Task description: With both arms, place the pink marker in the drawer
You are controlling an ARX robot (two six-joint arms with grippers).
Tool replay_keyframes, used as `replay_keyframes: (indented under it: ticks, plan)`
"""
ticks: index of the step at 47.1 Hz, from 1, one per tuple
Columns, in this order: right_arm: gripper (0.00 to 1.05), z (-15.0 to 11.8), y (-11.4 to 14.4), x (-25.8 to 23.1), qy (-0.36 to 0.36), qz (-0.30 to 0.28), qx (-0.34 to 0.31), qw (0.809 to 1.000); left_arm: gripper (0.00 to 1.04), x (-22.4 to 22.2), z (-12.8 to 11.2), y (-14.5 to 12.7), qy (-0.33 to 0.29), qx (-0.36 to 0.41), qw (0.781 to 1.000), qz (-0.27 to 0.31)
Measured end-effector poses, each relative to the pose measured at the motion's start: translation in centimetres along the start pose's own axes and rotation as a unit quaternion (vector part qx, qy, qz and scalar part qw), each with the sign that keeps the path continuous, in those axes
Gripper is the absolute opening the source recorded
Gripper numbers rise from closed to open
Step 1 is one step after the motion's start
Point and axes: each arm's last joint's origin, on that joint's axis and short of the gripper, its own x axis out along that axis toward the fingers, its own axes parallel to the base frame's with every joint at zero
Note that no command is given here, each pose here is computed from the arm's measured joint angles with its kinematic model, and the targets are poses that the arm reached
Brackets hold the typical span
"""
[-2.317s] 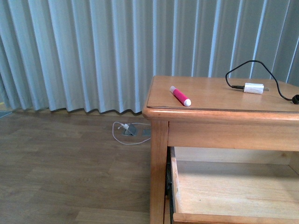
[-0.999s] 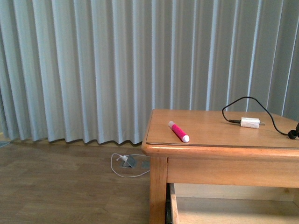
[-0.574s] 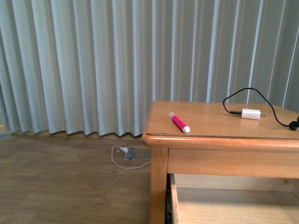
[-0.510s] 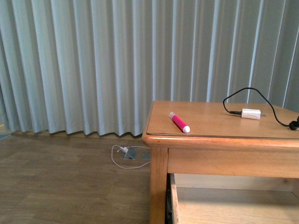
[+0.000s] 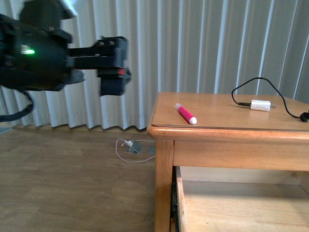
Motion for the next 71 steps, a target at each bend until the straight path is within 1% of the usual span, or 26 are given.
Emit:
replay_keyframes:
  ticks: [4,11,16,21,29,34,40,45,49,62,64,66,69,71]
  plan:
    - [0.96,0.0,0.0,0.0,0.0,0.0,0.0,1.0,0.99,2.1,0.4,-0.8,0.005,0.004,1.0,-0.004]
    - [0.96,0.0,0.0,0.0,0.0,0.0,0.0,1.0,0.99,7.2,1.0,-2.4,0.026,0.007,1.0,-0.015]
    - [0.96,0.0,0.0,0.0,0.0,0.0,0.0,1.0,0.99,10.3,0.8,-3.6,0.039,0.009,0.999,-0.019]
    - [0.96,0.0,0.0,0.0,0.0,0.0,0.0,1.0,0.99,12.5,0.2,-5.1,0.059,0.011,0.998,-0.032]
    - [0.96,0.0,0.0,0.0,0.0,0.0,0.0,1.0,0.99,14.4,-0.2,-6.5,0.075,0.013,0.997,-0.034]
    - [0.96,0.0,0.0,0.0,0.0,0.0,0.0,1.0,0.99,15.4,-0.5,-7.1,0.093,0.018,0.995,-0.022]
    - [0.96,0.0,0.0,0.0,0.0,0.0,0.0,1.0,0.99,16.2,-0.9,-7.3,0.117,0.025,0.993,-0.001]
    - [0.96,0.0,0.0,0.0,0.0,0.0,0.0,1.0,0.99,17.0,-1.4,-7.5,0.13,0.027,0.991,0.003]
    - [0.96,0.0,0.0,0.0,0.0,0.0,0.0,1.0,0.99,17.3,-1.3,-7.5,0.132,0.028,0.991,0.008]
    - [0.96,0.0,0.0,0.0,0.0,0.0,0.0,1.0,0.99,17.7,-1.2,-7.8,0.148,0.029,0.989,0.004]
    - [0.96,0.0,0.0,0.0,0.0,0.0,0.0,1.0,0.94,17.7,-1.2,-7.8,0.149,0.03,0.988,0.003]
    - [0.96,0.0,0.0,0.0,0.0,0.0,0.0,1.0,0.87,17.6,-1.2,-7.9,0.152,0.03,0.988,0.003]
    - [0.96,0.0,0.0,0.0,0.0,0.0,0.0,1.0,0.8,17.6,-1.2,-7.9,0.154,0.031,0.988,0.002]
    - [0.96,0.0,0.0,0.0,0.0,0.0,0.0,1.0,0.73,17.6,-1.2,-7.9,0.155,0.032,0.987,0.002]
